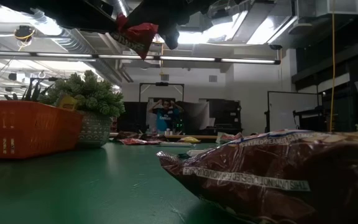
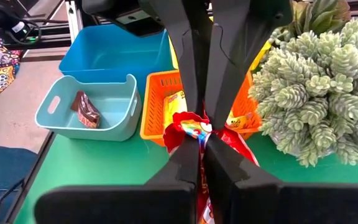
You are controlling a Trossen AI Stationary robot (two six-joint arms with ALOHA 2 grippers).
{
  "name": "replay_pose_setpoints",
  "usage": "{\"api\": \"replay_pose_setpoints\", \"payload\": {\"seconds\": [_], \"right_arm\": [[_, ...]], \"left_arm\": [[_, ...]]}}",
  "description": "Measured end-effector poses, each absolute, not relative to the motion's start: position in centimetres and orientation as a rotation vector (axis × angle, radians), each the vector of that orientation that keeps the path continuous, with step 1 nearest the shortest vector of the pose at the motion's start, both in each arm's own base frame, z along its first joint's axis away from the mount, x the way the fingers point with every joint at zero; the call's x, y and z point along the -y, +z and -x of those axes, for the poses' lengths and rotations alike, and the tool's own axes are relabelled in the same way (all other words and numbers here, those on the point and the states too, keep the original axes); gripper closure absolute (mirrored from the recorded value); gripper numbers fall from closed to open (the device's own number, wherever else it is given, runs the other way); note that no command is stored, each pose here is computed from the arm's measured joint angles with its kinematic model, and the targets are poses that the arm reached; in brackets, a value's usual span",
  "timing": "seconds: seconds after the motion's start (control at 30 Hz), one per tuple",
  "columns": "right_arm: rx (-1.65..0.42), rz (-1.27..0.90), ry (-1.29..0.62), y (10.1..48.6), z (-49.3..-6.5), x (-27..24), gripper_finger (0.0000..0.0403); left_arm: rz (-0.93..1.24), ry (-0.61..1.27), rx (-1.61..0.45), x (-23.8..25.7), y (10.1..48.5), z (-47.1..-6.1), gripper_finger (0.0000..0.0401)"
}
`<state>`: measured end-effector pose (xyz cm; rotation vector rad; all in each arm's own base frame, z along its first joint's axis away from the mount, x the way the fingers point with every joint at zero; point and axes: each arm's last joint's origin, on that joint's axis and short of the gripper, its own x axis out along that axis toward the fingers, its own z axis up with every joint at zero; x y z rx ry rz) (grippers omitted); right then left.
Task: Sort candy
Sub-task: Put the red candy into the blue basket
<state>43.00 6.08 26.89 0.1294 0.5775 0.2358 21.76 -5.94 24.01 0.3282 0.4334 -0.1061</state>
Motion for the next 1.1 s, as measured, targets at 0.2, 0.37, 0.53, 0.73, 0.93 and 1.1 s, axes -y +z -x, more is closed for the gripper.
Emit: {"api": "replay_pose_setpoints", "payload": {"seconds": [0.2,0.37,0.53,0.73,0.93,1.1], "right_arm": [[-0.577,-0.128,0.237,26.9,-43.0,-6.1,0.0365],[-0.571,-0.127,0.239,26.9,-43.0,-6.1,0.0287],[-0.554,-0.129,0.253,27.8,-42.6,-6.1,0.0225],[-0.528,-0.084,0.267,30.3,-41.1,-5.9,0.0199],[-0.612,-0.055,0.272,31.4,-39.1,-5.6,0.0198],[-0.739,-0.061,0.278,30.5,-38.3,-5.6,0.0198]], "left_arm": [[-0.328,-0.105,-0.434,5.9,24.0,-21.8,0.0396],[-0.326,-0.112,-0.437,5.9,23.9,-21.8,0.0397],[-0.285,-0.112,-0.451,5.9,23.8,-21.7,0.0397],[-0.188,-0.193,-0.523,6.2,23.8,-21.4,0.0398],[0.085,-0.349,-0.757,6.7,24.7,-20.5,0.0398],[0.454,-0.420,-1.070,7.3,25.1,-18.8,0.0398]]}}
